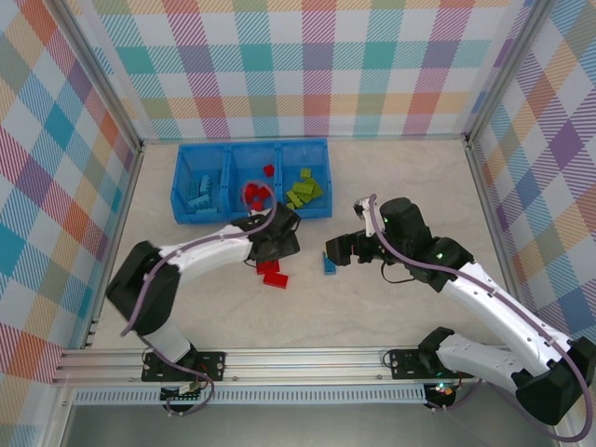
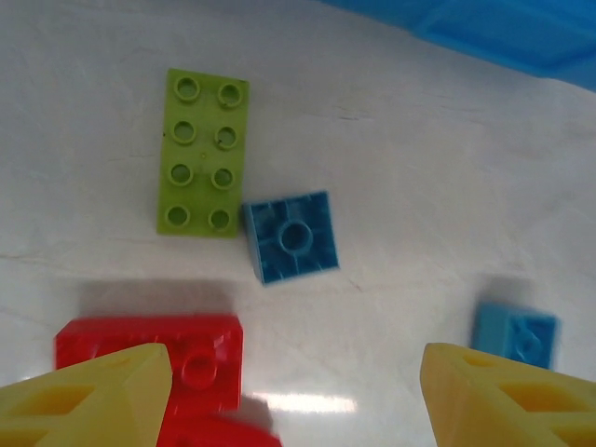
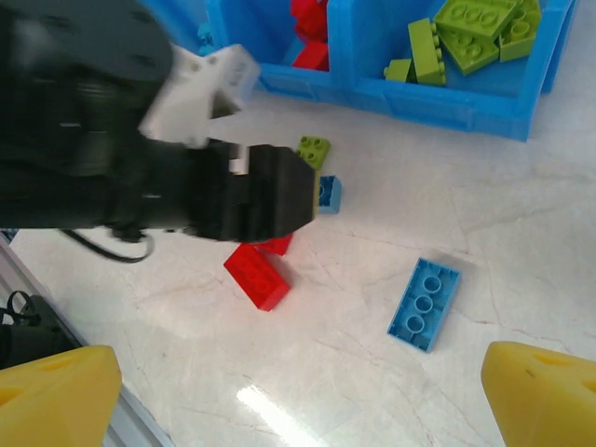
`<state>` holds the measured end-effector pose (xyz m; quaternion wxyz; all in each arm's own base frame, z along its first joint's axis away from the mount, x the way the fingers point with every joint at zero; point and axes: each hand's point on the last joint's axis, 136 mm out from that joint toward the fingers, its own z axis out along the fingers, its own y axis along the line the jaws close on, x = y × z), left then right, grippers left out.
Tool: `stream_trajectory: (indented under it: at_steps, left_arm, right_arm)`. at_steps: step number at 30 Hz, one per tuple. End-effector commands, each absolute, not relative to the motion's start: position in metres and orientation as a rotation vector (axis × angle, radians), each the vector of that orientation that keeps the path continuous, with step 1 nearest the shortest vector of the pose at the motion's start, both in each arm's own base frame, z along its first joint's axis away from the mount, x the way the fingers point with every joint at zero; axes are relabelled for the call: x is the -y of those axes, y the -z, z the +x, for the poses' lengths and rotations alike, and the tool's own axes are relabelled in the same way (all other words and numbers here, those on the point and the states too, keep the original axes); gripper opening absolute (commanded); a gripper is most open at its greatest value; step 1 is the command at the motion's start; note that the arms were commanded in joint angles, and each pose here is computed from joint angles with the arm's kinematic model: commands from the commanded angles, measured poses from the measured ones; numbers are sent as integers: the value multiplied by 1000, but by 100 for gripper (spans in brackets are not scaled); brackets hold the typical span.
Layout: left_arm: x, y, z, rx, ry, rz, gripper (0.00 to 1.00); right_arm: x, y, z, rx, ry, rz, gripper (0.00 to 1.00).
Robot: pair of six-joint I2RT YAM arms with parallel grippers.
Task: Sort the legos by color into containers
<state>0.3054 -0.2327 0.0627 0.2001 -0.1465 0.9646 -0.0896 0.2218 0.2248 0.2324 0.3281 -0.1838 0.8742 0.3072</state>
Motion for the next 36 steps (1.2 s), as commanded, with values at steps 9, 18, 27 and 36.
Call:
stream_trajectory:
  at_steps: [9,18,27,36]
  left_arm:
    - [233,-38,337,-2660,65,-498,55]
    - [235,-28,338,-2699,78,-472,38]
    - [245,-58,333,-2690,197,-399,30]
    - [179,-168,369,-2378,116,-466,28]
  right_arm:
    - [-226,-223,212,-2325,-858,-470,100]
    - [-226,-226,215,-2308,-842,-471,100]
    - [-227,-219,209,-2346,-871,-473,100]
    - [-232,-222,209,-2333,-917,-466,100]
